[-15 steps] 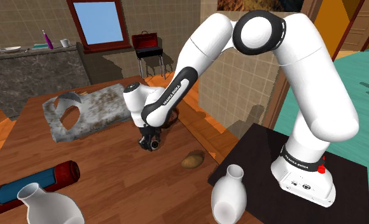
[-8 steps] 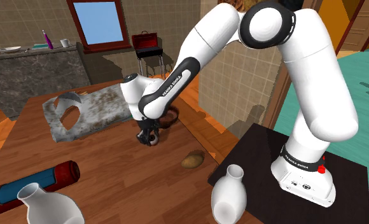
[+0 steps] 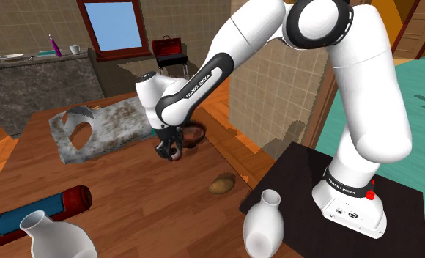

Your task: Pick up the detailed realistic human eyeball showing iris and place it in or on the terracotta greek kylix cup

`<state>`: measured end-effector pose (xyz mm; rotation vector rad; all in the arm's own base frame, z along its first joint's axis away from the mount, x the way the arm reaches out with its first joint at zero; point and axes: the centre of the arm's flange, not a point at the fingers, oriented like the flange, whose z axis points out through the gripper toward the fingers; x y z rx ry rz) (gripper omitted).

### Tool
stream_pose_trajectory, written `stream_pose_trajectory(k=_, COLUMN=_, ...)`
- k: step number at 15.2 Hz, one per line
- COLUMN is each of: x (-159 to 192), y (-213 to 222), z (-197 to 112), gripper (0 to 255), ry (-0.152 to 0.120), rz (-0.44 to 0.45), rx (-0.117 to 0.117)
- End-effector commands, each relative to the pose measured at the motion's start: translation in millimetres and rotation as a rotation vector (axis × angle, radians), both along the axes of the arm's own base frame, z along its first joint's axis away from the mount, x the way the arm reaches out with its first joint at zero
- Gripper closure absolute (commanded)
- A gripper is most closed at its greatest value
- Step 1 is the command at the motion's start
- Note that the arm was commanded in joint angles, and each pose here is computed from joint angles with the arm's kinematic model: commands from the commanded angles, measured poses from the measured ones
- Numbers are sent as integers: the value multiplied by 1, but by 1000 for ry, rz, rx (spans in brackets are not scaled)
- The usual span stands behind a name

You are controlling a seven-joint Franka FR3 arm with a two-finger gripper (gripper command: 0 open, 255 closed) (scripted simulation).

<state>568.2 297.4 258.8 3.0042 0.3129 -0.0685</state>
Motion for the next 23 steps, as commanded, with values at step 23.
stream_pose_trajectory(k=23, x=61, y=-101, z=77, gripper=255, ry=0, rz=0, rx=0)
